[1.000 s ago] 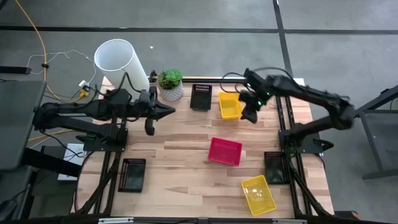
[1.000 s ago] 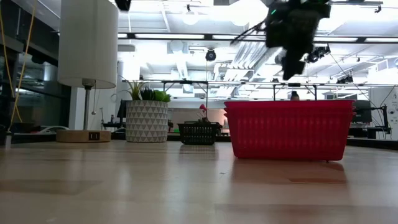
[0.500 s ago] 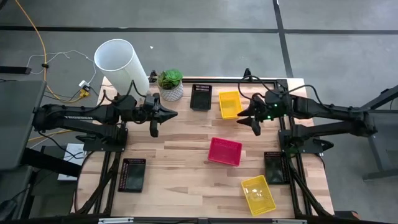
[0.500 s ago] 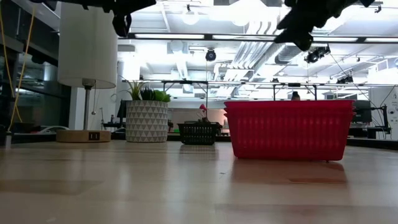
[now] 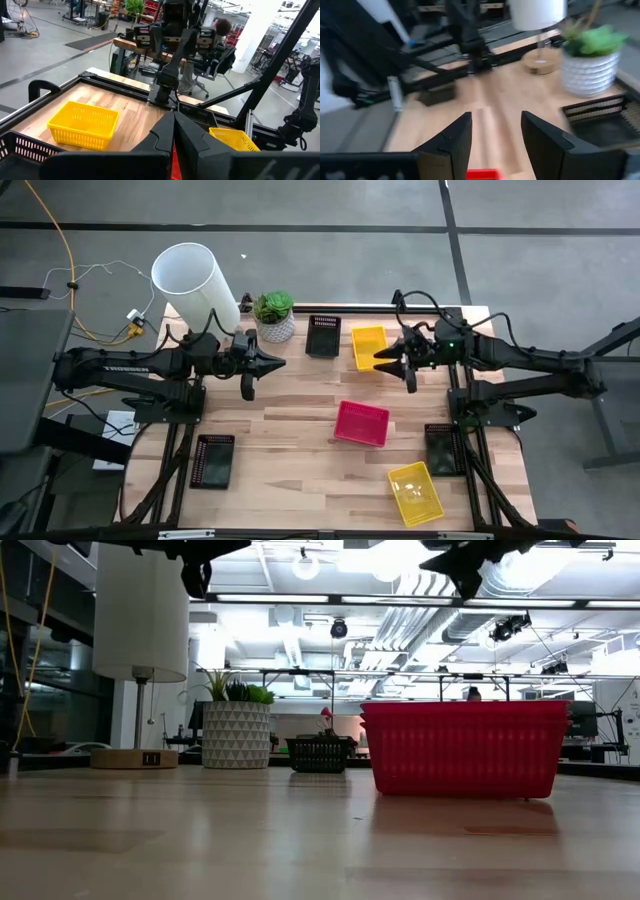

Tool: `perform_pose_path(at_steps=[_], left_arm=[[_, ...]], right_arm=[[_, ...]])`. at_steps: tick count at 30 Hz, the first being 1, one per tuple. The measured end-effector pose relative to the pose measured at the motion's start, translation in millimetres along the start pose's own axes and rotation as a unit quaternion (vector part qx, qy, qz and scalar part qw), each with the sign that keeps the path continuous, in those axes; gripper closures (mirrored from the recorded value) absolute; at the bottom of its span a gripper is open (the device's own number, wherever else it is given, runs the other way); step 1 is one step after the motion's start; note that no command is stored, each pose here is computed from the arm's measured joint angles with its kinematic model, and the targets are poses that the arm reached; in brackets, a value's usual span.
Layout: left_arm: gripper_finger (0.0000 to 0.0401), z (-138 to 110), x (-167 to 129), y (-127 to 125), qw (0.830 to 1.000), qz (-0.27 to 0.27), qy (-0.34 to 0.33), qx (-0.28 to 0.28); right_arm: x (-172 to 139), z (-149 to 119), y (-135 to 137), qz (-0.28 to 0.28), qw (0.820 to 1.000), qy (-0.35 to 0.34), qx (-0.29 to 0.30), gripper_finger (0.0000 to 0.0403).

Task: Stack baskets by color
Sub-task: Stack the bottom yellow bin on top of the top yellow bin on the table

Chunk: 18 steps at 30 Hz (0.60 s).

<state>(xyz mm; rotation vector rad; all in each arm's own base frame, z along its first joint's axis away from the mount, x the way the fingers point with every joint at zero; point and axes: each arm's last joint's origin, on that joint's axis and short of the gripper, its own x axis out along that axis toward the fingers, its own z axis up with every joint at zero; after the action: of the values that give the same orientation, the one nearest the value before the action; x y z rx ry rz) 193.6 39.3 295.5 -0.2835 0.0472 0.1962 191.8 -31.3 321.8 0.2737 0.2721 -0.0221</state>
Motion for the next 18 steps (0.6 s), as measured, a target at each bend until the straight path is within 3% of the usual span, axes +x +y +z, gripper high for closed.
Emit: perform_pose_path(at_steps=[3,7,13,18], left_arm=[[0.0401,0,0,0,1.0,0.0,0.001,0.0],[0.0401,0,0,0,1.0,0.001,0.002,0.0],[0.0401,-1,0,0,1.0,0.002,0.006,0.0],[0.0401,-2,0,1,1.0,0.003,0.01,0.0]], right_arm=[[-5,9,12,0.039,0.999,0.018,0.022,0.0247],[-14,9,35,0.043,0.99,0.134,0.018,0.0247],[-17,-13,72,0.061,0.944,0.32,0.045,0.0247],[-5,-46,104,0.088,0.91,0.404,0.033,0.0247]])
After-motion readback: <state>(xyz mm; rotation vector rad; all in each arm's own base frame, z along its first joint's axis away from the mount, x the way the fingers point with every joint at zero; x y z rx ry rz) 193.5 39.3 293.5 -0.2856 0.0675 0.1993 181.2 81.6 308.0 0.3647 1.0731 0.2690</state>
